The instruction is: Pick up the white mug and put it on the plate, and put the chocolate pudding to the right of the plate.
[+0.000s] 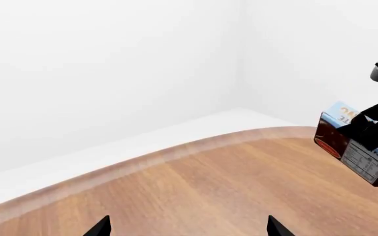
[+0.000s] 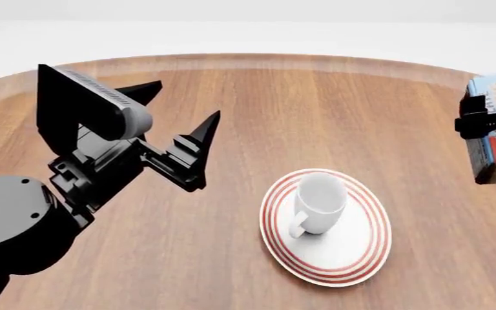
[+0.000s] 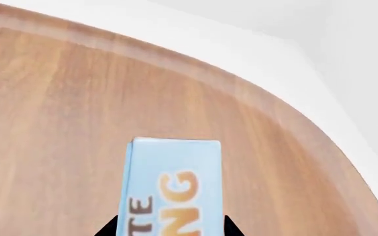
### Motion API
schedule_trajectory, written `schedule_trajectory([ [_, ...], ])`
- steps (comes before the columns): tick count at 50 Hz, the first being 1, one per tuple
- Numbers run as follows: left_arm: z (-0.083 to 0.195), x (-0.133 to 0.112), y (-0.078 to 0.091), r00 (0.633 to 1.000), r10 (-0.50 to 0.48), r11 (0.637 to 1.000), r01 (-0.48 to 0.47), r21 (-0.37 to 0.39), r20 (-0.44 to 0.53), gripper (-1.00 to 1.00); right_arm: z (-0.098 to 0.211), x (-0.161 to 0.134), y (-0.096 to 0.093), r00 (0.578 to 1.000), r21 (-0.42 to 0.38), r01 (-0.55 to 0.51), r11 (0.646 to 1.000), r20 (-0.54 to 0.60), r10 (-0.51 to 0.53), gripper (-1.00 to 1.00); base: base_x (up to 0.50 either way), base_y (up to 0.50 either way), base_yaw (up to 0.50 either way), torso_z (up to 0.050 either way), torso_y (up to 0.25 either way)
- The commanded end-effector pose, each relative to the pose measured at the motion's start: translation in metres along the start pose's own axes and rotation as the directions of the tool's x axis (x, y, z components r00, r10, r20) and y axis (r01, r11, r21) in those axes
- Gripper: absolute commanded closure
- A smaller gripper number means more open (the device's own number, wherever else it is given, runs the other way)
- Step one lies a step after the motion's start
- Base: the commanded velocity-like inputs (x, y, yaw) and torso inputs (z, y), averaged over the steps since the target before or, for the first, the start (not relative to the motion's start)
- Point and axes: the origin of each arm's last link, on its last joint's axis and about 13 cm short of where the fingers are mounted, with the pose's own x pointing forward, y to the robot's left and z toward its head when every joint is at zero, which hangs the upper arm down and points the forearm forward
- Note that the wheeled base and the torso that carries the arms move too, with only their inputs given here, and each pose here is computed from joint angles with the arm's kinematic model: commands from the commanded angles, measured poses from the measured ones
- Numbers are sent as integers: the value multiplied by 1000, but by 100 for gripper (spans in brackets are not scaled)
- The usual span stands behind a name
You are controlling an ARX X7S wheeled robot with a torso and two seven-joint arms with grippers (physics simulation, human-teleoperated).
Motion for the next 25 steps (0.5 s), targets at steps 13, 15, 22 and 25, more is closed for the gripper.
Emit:
schedule_trajectory([
  [13,1,4,-4,999,-37,999,37,14,18,-100,-12,7,5,977,-100,-197,975,-103,187,100,0,0,0,0,0],
  [15,1,4,-5,999,-38,999,38,14,18,-100,-16,6,4,973,-117,-218,969,-104,206,100,0,0,0,0,0],
  [22,0,5,-6,999,-42,999,42,13,15,-100,-27,1,3,962,-133,-259,957,-129,242,100,0,0,0,0,0],
  [25,0,5,-5,999,-42,999,42,12,15,-100,-32,2,4,958,-140,-271,952,-140,252,100,0,0,0,0,0],
])
